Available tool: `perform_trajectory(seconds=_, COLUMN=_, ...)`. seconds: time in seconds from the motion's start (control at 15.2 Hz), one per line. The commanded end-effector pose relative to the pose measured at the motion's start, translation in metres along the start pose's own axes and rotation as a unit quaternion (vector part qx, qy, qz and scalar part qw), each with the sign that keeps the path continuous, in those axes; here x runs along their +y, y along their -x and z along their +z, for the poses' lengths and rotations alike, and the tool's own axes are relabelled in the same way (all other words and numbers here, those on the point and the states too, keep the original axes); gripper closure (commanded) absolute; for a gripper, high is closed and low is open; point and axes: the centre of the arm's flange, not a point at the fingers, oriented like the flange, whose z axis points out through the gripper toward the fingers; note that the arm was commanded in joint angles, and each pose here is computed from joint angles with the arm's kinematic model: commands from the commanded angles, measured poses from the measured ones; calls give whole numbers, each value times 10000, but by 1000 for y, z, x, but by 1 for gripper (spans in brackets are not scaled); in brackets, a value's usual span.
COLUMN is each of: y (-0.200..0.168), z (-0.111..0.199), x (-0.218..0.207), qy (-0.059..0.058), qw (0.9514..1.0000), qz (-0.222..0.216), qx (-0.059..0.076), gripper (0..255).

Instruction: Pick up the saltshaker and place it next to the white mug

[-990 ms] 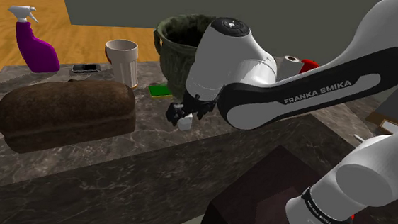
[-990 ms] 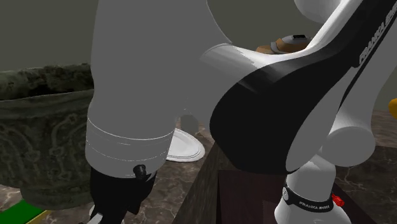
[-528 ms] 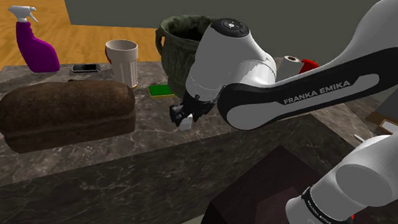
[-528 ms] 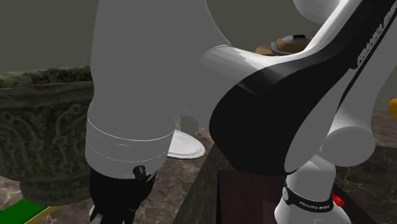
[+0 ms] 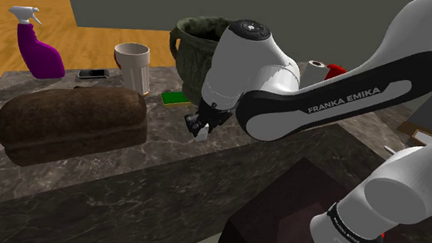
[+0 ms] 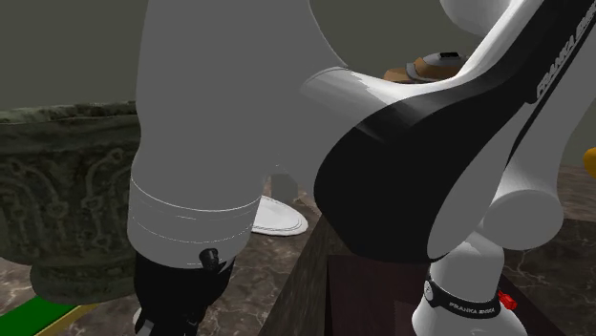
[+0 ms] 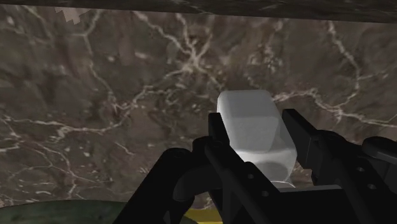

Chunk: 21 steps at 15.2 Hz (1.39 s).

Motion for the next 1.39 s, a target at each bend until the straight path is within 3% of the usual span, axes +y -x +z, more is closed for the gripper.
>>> perform_trajectory(seconds=0.0, y=0, z=0, x=0, qy=3, qw=10000, qz=1, qx=-3, gripper=255)
perform_trajectory(seconds=1.32, y=-33, z=-100, x=0, qy=3, qw=10000, qz=1, qx=-3, gripper=255)
